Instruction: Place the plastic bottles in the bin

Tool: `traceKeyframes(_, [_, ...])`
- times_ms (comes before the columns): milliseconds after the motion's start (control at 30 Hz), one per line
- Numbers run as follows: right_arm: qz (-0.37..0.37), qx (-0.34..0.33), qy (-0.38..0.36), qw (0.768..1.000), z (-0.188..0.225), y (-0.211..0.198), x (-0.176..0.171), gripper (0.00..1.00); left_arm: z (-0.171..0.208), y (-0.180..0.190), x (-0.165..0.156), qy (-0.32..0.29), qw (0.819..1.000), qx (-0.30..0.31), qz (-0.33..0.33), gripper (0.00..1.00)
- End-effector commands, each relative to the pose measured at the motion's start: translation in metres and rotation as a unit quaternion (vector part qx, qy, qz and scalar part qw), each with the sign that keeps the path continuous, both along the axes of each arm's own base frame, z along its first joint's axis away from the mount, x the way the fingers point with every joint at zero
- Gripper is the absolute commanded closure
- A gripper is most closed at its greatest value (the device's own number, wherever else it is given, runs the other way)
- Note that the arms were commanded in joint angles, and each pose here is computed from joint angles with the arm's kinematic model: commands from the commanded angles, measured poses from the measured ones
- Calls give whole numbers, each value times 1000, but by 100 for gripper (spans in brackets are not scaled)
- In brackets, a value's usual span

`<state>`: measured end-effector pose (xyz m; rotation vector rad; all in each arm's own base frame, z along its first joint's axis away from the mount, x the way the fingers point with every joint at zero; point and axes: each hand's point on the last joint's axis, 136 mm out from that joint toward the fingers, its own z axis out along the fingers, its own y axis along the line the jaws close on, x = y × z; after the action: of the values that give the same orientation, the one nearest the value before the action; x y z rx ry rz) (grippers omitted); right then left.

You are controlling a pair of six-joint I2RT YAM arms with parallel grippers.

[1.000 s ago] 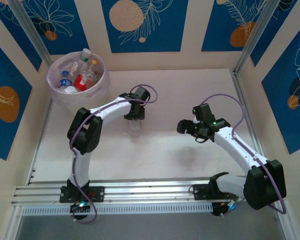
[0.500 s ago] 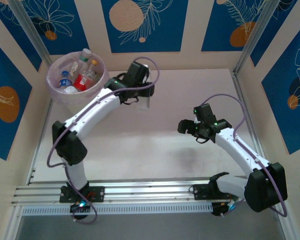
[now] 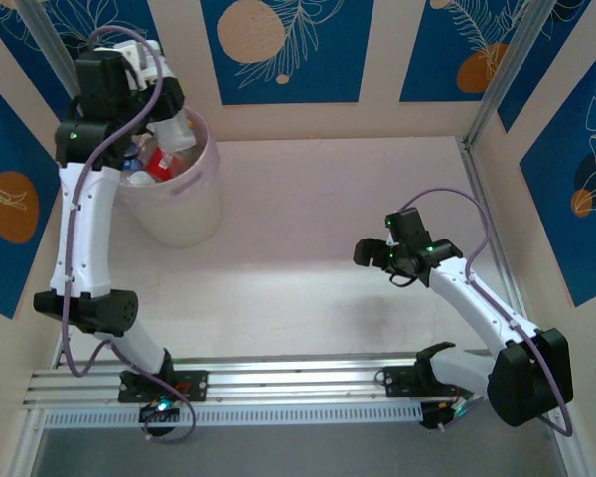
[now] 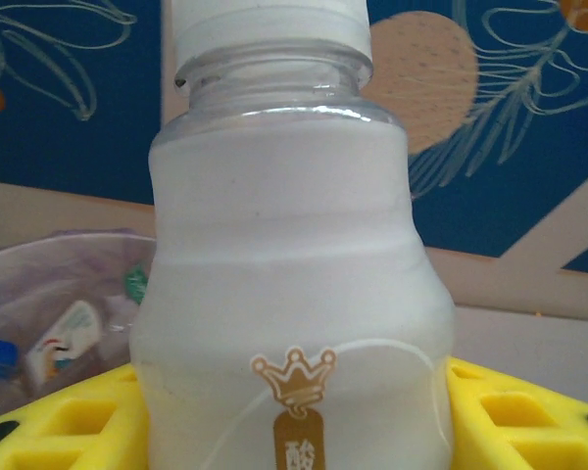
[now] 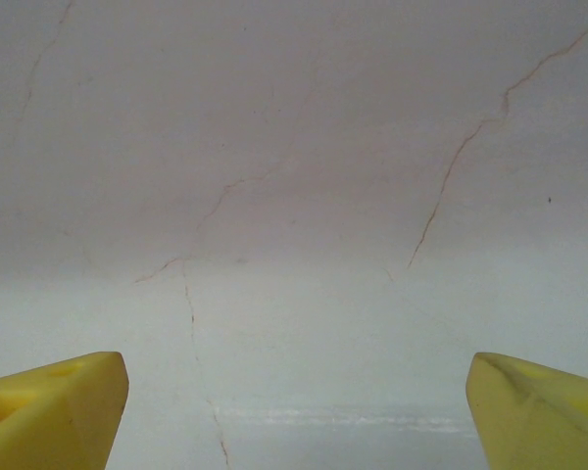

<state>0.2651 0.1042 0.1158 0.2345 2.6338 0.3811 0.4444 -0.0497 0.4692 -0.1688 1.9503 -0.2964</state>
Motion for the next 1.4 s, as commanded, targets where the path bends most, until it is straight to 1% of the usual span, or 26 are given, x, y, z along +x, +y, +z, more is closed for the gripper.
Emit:
traceKeyframes(0, [-8,-4,1,1000,-1,-5,-6,10,-9,19,4,17,999,-30,-14,83])
traceKeyframes(133, [-13,-3,2,1000,-3,-6,-8,10,-35,51,19,51,998,-31,23,84])
traceKeyframes(300, [-15,-5,1,1000,-2,-9,-10,10,-76,78,29,105,993,6,59,85])
traceKeyframes(500, [-17,-4,4,1000,-4,-10,-11,10,-112,86,34,141,987,31,67,85])
traceKeyframes(733, [-19,-6,4,1000,-4,-11,-12,10,-147,88,30,179,981,35,67,85])
traceKeyframes(833, [-19,-6,4,1000,-4,-12,-12,10,-158,90,26,190,978,42,70,82])
traceKeyframes(867, [-19,-6,4,1000,-4,-12,-11,10,-161,91,25,192,978,45,70,76])
traceKeyframes(933, [-18,-6,4,1000,-4,-12,-12,10,-161,92,24,194,977,47,70,62])
traceKeyframes(967, [-17,-6,4,1000,-3,-11,-12,10,-160,93,23,193,978,45,69,52])
traceKeyframes(1100, [-18,-5,2,1000,-2,-11,-11,10,-142,95,24,174,981,42,70,31])
traceKeyframes(1200, [-18,-3,3,1000,-2,-11,-10,10,-123,96,25,155,984,46,70,19])
traceKeyframes(1267, [-18,-4,2,1000,-2,-10,-10,10,-110,100,25,143,985,60,73,13])
traceKeyframes(1367, [-15,-4,2,1000,-1,-10,-9,10,-91,113,22,132,983,88,95,11])
